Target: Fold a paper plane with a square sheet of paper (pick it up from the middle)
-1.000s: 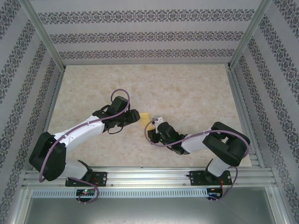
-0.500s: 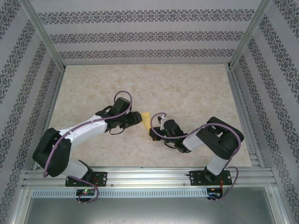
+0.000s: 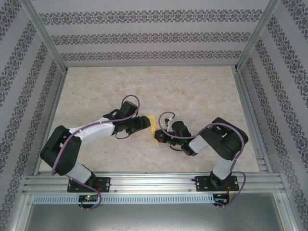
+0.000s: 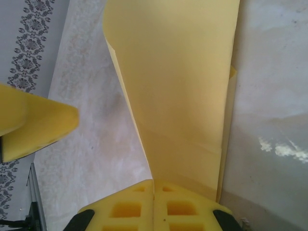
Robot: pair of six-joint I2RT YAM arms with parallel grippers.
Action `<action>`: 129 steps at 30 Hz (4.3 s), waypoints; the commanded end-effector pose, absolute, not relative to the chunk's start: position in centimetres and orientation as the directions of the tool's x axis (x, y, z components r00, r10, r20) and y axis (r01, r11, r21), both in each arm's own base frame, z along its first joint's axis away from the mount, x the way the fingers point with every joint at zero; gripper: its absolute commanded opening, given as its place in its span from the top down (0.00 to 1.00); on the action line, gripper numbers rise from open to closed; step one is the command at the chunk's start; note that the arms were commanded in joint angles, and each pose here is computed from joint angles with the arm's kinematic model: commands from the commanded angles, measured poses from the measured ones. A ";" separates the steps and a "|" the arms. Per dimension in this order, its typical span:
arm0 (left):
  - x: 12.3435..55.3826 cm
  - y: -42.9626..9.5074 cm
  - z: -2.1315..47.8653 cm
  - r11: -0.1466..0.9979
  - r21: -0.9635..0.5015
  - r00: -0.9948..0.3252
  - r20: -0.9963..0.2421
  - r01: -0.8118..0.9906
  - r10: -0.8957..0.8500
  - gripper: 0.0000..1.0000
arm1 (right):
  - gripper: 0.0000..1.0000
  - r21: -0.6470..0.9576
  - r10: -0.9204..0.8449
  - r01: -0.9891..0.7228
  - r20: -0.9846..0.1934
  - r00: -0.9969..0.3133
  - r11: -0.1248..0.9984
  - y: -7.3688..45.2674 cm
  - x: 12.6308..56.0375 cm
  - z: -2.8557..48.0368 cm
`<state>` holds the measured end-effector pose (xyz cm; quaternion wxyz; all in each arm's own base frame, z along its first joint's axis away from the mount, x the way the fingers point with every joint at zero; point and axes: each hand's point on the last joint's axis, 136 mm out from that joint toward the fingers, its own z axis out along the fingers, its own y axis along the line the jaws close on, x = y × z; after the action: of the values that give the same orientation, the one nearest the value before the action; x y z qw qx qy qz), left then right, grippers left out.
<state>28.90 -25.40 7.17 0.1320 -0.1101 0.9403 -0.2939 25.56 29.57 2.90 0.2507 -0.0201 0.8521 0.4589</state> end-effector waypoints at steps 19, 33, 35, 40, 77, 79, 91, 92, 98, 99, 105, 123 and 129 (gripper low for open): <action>31.9 -26.3 5.3 0.802 -0.524 -0.915 -0.097 -0.289 -0.393 0.25 | 0.73 0.467 -0.069 -0.478 -0.657 -0.751 0.744 29.5 24.7 3.8; 31.8 -26.7 5.0 0.823 -0.506 -0.933 -0.090 -0.257 -0.347 0.83 | 0.62 -0.140 -0.510 -0.670 -0.764 -0.396 0.729 29.2 23.1 4.4; 31.9 -26.7 5.1 0.826 -0.505 -0.936 -0.091 -0.251 -0.340 0.88 | 0.61 -0.239 -0.566 -0.659 -0.752 -0.339 0.713 29.0 23.1 4.5; 31.9 -26.8 5.1 0.827 -0.504 -0.938 -0.088 -0.250 -0.337 0.91 | 0.60 -0.360 -0.647 -0.651 -0.714 -0.269 0.668 29.2 23.0 4.2; 31.6 -21.6 10.0 0.850 -0.452 -0.880 -0.242 -0.270 -0.408 0.29 | 1.00 -0.008 -0.406 -0.654 -0.790 -0.460 0.756 32.6 23.0 3.8; 31.3 -20.7 10.5 0.849 -0.449 -0.867 -0.263 -0.278 -0.423 0.25 | 1.00 0.067 -0.363 -0.653 -0.787 -0.500 0.755 32.8 23.0 3.6; 30.0 -20.4 10.5 0.838 -0.491 -0.872 -0.273 -0.238 -0.407 0.22 | 1.00 0.486 -0.158 -0.544 -0.629 -0.761 0.684 33.1 23.2 2.0; 29.9 -20.6 10.5 0.832 -0.504 -0.874 -0.267 -0.231 -0.405 0.22 | 1.00 0.508 -0.149 -0.530 -0.612 -0.777 0.679 33.0 23.3 1.9; 29.5 -22.2 9.9 0.788 -0.579 -0.890 -0.220 -0.211 -0.400 0.22 | 1.00 0.561 -0.115 -0.471 -0.553 -0.825 0.681 32.9 23.5 1.2; 29.4 -22.4 9.7 0.782 -0.588 -0.893 -0.212 -0.208 -0.397 0.22 | 1.00 0.572 -0.107 -0.457 -0.540 -0.835 0.681 32.9 23.6 1.1; 29.4 -23.5 9.7 0.739 -0.645 -0.898 -0.187 -0.194 -0.398 0.23 | 1.00 0.643 -0.053 -0.346 -0.429 -0.902 0.683 32.6 23.4 -0.4; 31.8 -22.6 6.9 0.812 -0.488 -0.885 -0.152 -0.319 -0.440 0.12 | 0.84 0.402 -0.229 -0.499 -0.554 -0.800 0.768 32.2 23.1 -0.1; 31.1 -21.4 5.2 0.845 -0.408 -0.892 -0.137 -0.347 -0.432 0.32 | 0.81 0.294 -0.287 -0.560 -0.627 -0.725 0.775 32.5 23.2 1.1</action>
<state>31.18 -22.87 5.75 0.1178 -0.1921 0.9480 -0.2249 23.76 33.59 1.76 0.2789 -0.2031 0.8924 0.2907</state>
